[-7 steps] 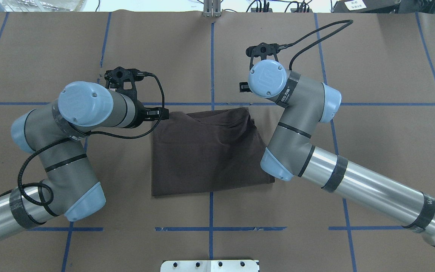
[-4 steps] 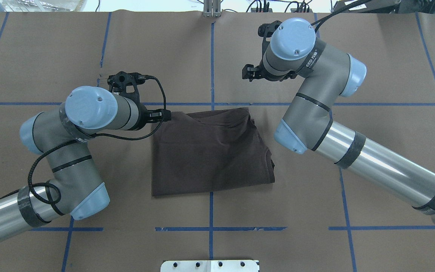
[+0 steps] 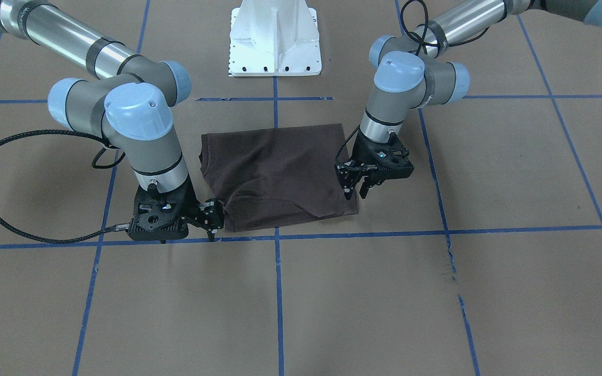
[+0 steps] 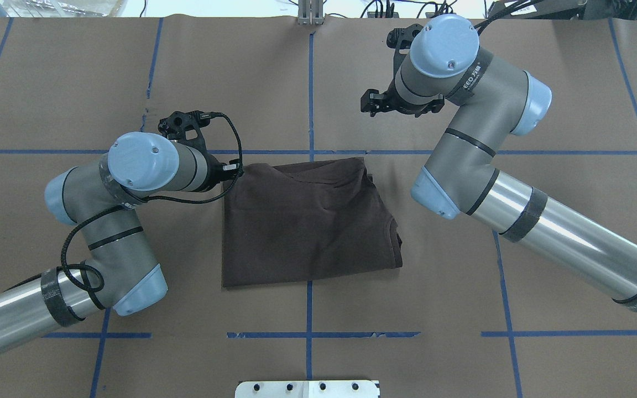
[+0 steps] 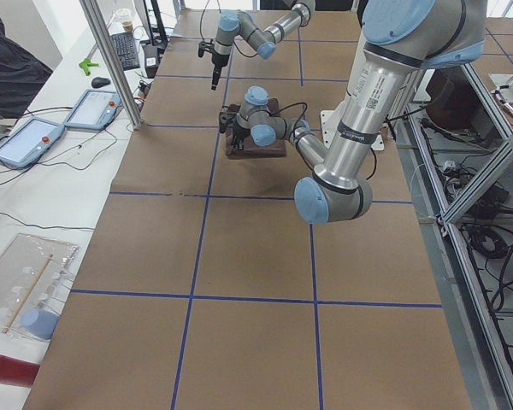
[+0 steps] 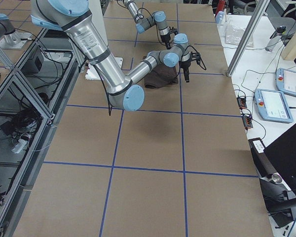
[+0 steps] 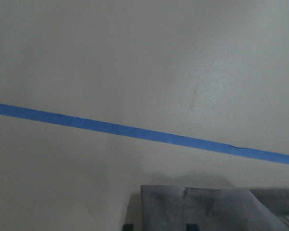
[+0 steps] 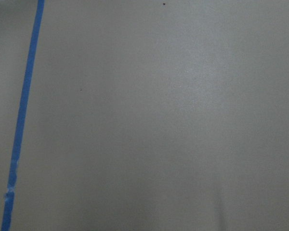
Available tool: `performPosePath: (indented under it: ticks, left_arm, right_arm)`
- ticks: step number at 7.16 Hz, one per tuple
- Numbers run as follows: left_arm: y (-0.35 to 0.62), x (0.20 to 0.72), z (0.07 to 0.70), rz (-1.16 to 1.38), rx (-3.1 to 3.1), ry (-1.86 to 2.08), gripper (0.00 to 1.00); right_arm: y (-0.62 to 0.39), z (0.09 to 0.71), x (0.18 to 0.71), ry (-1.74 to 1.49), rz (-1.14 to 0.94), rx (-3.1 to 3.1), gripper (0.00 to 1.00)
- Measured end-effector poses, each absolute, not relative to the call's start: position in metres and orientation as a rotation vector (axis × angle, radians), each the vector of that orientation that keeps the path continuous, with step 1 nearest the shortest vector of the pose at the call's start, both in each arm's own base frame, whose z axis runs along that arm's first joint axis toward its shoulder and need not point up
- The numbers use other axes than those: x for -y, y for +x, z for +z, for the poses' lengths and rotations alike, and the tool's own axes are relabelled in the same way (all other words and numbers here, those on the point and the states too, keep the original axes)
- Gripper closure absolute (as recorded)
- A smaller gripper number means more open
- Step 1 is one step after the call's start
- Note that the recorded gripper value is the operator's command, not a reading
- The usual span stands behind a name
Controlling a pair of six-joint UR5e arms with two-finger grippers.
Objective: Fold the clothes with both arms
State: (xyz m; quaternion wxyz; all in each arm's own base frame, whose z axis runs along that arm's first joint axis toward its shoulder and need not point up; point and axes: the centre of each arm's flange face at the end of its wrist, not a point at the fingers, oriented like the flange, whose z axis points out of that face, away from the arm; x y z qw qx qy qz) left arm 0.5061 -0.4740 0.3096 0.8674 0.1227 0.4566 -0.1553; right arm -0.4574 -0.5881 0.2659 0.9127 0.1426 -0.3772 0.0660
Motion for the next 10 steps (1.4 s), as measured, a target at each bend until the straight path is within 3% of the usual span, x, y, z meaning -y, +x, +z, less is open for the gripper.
performPosePath:
  ticks: [1, 2, 3, 10]
  left_arm:
    - [0.509, 0.475, 0.313, -0.330, -0.953, 0.253, 0.59]
    - [0.510, 0.476, 0.315, -0.331, -0.951, 0.252, 0.85]
    - [0.511, 0.476, 0.316, -0.332, -0.952, 0.251, 1.00]
    - [0.502, 0.483, 0.323, -0.293, -0.929, 0.282, 1.00]
  right_arm:
    - [-0.457, 0.268, 0.588, 0.293, 0.136, 0.775, 0.00]
    - [-0.457, 0.268, 0.588, 0.293, 0.136, 0.774, 0.00]
    - [-0.457, 0.270, 0.588, 0.292, 0.136, 0.772, 0.00]
    - [-0.456, 0.276, 0.588, 0.289, 0.137, 0.765, 0.00]
